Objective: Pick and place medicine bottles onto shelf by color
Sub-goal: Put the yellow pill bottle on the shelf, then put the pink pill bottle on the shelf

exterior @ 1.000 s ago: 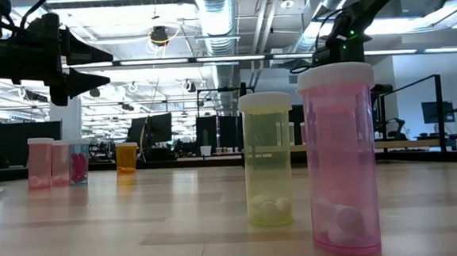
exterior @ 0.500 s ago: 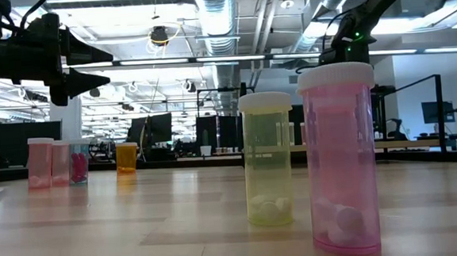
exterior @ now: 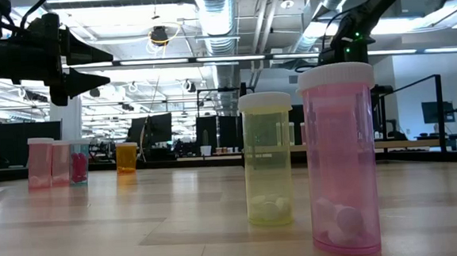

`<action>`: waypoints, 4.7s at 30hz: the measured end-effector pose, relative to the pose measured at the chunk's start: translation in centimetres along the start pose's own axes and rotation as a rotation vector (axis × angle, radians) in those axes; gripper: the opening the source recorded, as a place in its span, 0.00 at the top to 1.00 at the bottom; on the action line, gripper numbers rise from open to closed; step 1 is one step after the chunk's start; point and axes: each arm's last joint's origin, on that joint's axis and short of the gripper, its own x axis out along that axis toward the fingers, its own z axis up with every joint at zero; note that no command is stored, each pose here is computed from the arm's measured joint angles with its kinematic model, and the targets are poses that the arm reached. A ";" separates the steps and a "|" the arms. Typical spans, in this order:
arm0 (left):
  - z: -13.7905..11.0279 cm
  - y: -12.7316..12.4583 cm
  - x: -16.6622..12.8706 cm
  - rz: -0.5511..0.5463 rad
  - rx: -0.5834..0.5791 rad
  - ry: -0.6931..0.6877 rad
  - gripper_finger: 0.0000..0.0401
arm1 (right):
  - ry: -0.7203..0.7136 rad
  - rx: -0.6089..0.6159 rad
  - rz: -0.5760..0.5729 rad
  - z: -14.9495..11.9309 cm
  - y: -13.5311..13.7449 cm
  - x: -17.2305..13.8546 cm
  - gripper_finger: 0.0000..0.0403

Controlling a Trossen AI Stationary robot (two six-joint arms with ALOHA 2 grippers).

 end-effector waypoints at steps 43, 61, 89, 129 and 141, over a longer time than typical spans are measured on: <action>0.0 0.0 0.0 0.000 0.000 0.000 0.22 | -0.053 0.000 -0.029 0.6 -0.4 0.1 0.63; 0.0 0.0 0.0 0.000 0.000 0.000 0.22 | -0.078 0.037 -0.023 0.8 -0.3 0.1 0.49; 0.0 0.0 0.0 0.000 0.000 0.000 0.22 | -0.084 0.165 -0.144 0.6 2.7 -7.1 0.52; 0.0 0.0 0.0 0.000 0.000 0.000 0.22 | 0.190 0.538 0.182 -25.9 23.0 -15.5 0.78; -0.2 0.0 0.1 0.004 0.007 0.017 0.22 | 0.350 0.536 0.255 -34.9 30.2 -12.0 0.65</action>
